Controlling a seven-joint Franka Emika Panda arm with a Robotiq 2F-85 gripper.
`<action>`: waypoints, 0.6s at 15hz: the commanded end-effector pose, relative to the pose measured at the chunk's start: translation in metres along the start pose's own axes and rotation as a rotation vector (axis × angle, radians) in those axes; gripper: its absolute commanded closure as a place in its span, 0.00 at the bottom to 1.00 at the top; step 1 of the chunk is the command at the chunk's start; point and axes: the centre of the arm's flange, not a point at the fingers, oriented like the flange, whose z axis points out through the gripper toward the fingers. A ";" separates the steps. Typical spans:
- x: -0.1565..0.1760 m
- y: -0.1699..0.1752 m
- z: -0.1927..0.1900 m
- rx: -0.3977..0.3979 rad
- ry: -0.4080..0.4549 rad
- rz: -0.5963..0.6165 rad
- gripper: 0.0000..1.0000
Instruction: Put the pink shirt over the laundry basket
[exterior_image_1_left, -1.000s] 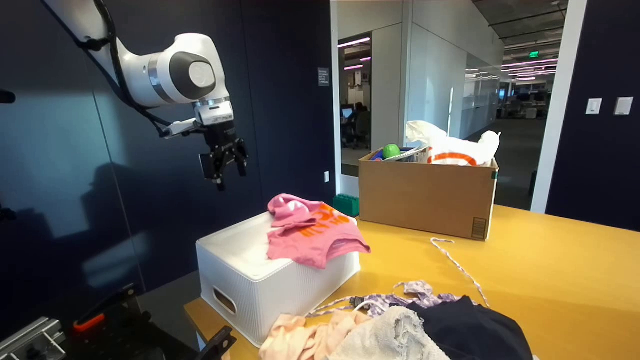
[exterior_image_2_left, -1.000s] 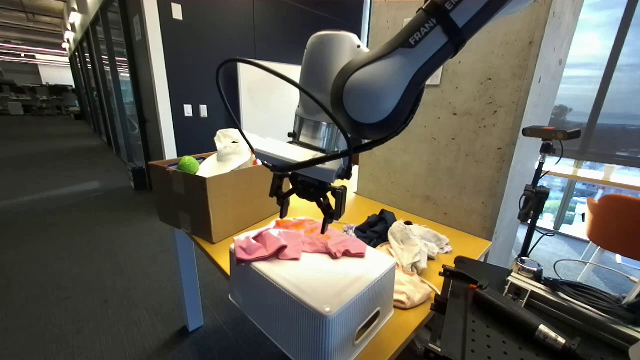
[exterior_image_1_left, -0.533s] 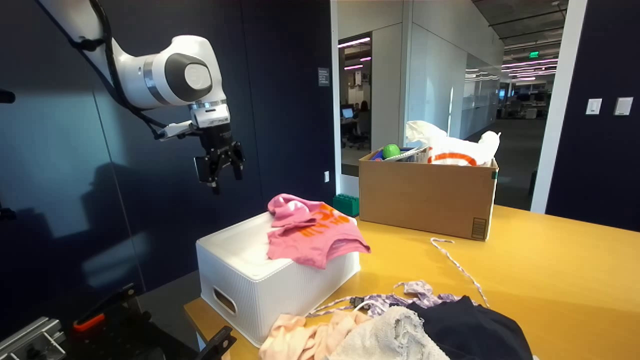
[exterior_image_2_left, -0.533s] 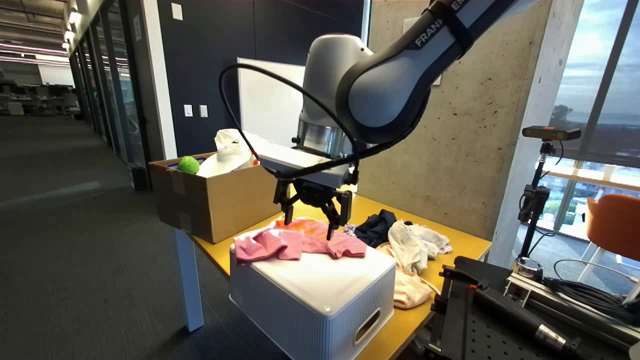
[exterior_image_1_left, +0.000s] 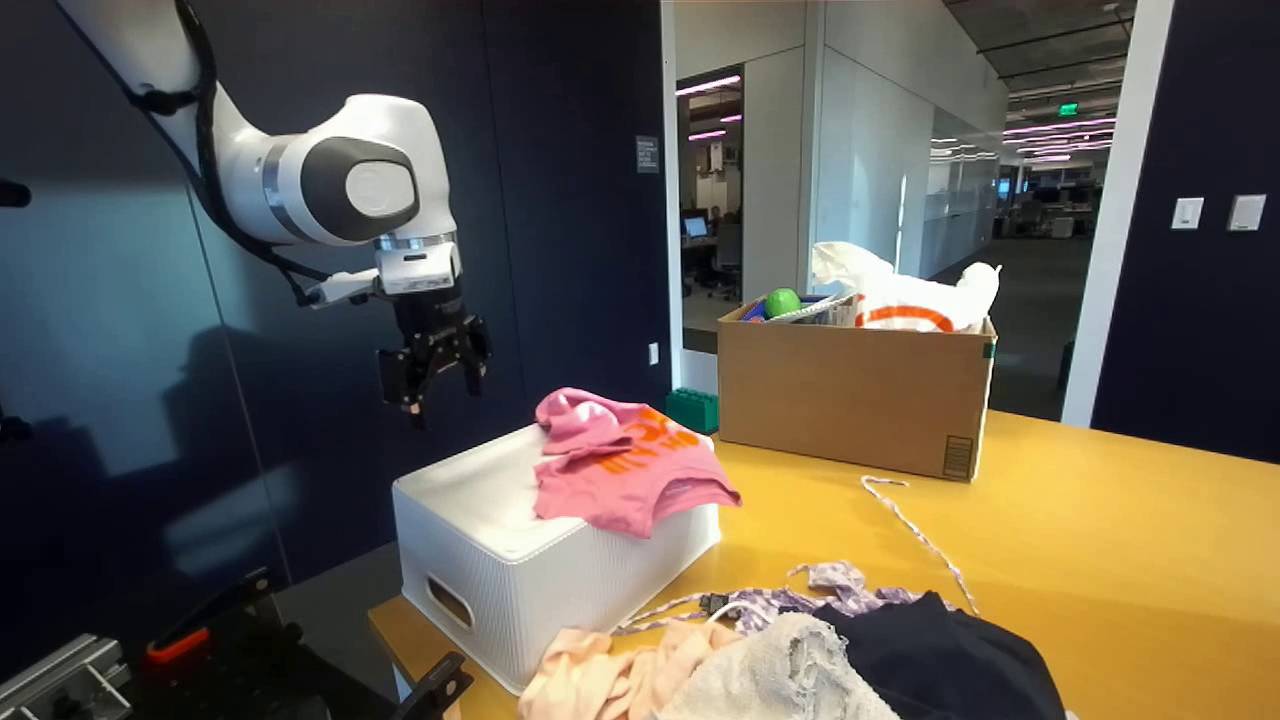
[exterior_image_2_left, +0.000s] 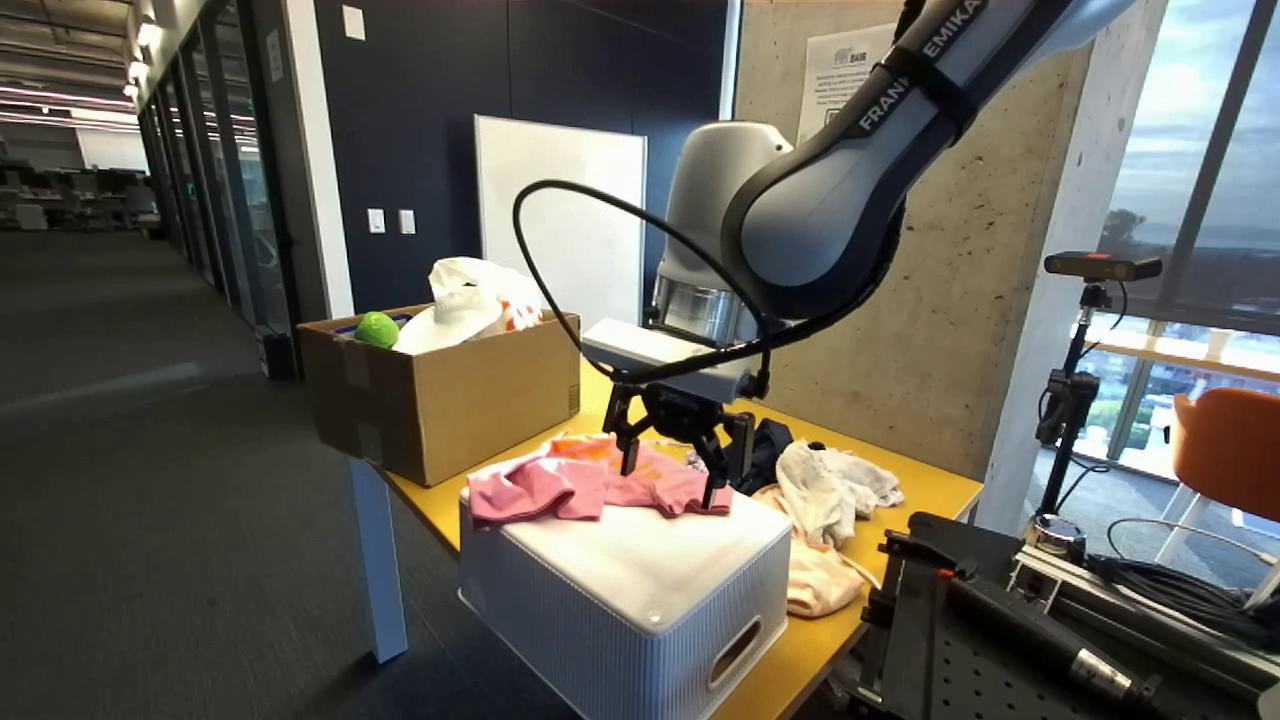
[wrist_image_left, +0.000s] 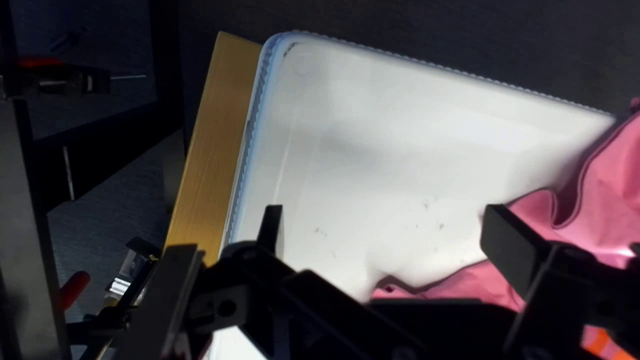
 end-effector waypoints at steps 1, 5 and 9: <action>0.041 -0.009 -0.015 0.059 -0.066 0.090 0.00; 0.067 -0.037 0.001 0.070 -0.135 0.180 0.00; 0.081 -0.055 0.032 0.048 -0.176 0.226 0.00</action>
